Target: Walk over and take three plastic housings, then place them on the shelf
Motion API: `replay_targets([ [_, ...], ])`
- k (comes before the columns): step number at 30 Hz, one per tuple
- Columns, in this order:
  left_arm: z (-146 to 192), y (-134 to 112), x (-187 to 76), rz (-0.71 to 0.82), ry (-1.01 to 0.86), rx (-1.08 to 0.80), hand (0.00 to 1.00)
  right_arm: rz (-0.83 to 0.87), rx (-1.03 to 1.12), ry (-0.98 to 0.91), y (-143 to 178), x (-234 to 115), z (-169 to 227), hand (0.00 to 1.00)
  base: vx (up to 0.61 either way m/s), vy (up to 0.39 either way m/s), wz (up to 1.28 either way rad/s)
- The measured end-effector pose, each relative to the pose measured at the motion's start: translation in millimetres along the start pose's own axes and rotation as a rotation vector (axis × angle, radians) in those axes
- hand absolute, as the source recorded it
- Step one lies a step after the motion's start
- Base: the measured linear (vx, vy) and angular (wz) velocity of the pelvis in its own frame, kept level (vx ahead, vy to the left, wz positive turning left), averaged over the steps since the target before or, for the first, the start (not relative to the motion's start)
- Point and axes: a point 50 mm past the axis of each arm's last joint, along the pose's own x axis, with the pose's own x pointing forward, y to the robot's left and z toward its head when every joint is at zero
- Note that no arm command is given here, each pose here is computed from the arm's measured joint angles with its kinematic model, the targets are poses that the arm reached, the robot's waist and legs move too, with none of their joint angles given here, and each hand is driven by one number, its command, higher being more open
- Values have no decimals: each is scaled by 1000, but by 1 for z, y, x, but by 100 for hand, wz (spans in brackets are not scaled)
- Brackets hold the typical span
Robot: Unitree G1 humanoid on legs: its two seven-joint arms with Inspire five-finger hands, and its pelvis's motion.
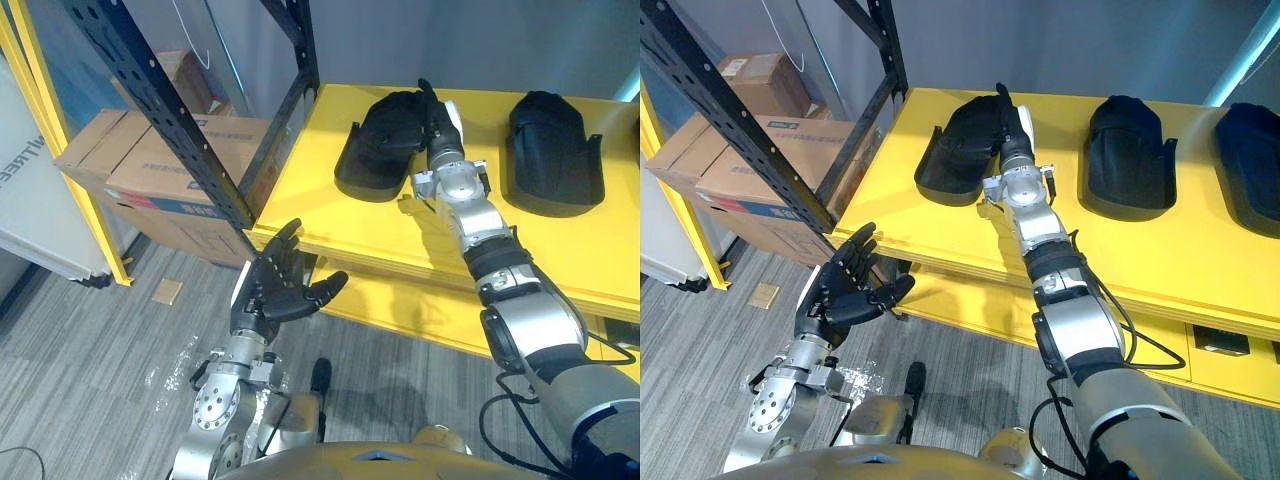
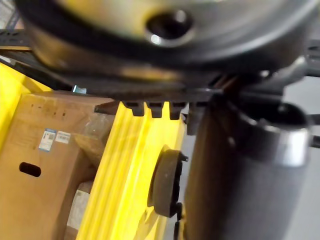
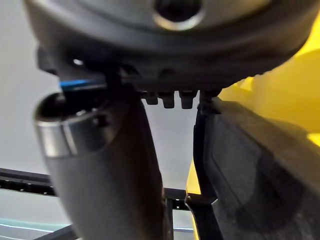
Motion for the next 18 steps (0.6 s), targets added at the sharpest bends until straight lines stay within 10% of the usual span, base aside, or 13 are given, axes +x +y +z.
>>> replay_targets([
  [10, 5, -7, -1, -68, -49, 15, 100, -146, -89, -406, -11, -7, 66, 100, 0, -29, -4],
  [18, 23, 6, 4, -57, -116, 8, 100, -124, 172, -793, -28, -112, 80, 100, 6, -22, -31],
])
